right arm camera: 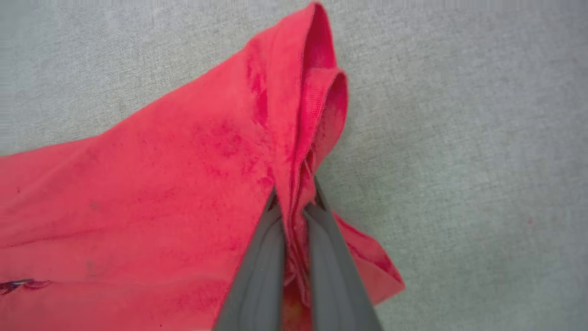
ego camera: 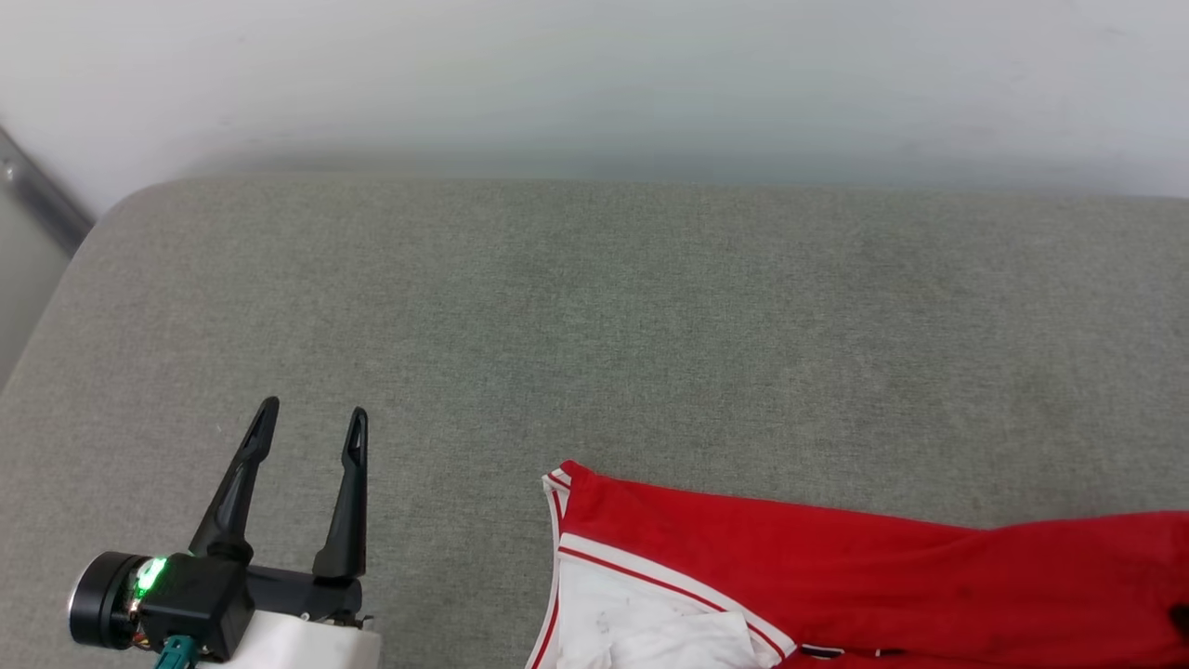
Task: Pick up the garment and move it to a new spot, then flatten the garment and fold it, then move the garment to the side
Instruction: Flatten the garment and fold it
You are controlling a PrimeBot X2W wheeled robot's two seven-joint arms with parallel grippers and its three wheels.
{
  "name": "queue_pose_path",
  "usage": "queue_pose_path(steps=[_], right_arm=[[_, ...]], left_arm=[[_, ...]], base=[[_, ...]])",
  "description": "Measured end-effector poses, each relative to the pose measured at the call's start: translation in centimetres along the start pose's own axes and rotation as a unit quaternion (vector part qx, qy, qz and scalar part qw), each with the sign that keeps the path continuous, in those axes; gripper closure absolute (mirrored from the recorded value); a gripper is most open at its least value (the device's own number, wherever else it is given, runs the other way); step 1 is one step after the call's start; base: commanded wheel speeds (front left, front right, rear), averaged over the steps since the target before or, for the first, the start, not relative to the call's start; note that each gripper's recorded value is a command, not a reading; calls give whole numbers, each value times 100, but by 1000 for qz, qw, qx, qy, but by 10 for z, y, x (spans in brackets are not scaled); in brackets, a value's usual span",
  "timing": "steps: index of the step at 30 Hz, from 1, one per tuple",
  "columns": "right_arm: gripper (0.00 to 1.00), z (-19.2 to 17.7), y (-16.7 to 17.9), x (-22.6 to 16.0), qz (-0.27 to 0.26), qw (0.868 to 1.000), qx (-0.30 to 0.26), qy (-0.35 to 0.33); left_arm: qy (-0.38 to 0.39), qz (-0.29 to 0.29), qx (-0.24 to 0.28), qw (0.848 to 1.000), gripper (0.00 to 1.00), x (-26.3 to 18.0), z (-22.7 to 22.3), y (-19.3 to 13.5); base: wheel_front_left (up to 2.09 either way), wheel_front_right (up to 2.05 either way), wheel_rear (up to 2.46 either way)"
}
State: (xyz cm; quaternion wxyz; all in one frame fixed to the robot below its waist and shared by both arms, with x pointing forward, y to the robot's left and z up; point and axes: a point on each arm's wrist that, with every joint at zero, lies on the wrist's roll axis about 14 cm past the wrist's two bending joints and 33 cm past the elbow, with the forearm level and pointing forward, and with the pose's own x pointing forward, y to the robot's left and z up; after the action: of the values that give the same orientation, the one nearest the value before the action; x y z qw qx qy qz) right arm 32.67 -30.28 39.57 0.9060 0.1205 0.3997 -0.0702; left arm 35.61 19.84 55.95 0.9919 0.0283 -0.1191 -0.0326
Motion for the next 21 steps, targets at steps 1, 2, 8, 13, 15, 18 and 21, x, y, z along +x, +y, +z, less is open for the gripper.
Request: queue_pose_path(steps=[1,2,8,13,15,18,21], right_arm=[[100,3,3,-2,4,1000,-4,-5],[100,5,6,-5,9,1000,-9,-8],[100,-4,59,-21,81,996,-42,-2],[100,-13,112,-37,154,986,-58,3],[100,-16,132,-44,180,981,-66,5],[100,-24,165,-53,227,972,-64,16],[100,-35,200,-63,276,959,-57,31]], left_arm=[[0,0,1,1000,0,-1,0,0],[1,0,1,1000,0,-2,0,0],[-6,-3,-6,1000,0,-2,4,-5],[-2,-7,-13,1000,0,-8,2,-9],[-7,-8,-15,1000,0,-9,6,-11],[-12,-7,-15,1000,0,-11,9,-10],[-15,-2,-12,1000,0,-15,12,-7]], base=[[0,0,0],[0,0,0],[0,0,0],[0,0,0],[0,0,0],[0,0,0],[0,0,0]])
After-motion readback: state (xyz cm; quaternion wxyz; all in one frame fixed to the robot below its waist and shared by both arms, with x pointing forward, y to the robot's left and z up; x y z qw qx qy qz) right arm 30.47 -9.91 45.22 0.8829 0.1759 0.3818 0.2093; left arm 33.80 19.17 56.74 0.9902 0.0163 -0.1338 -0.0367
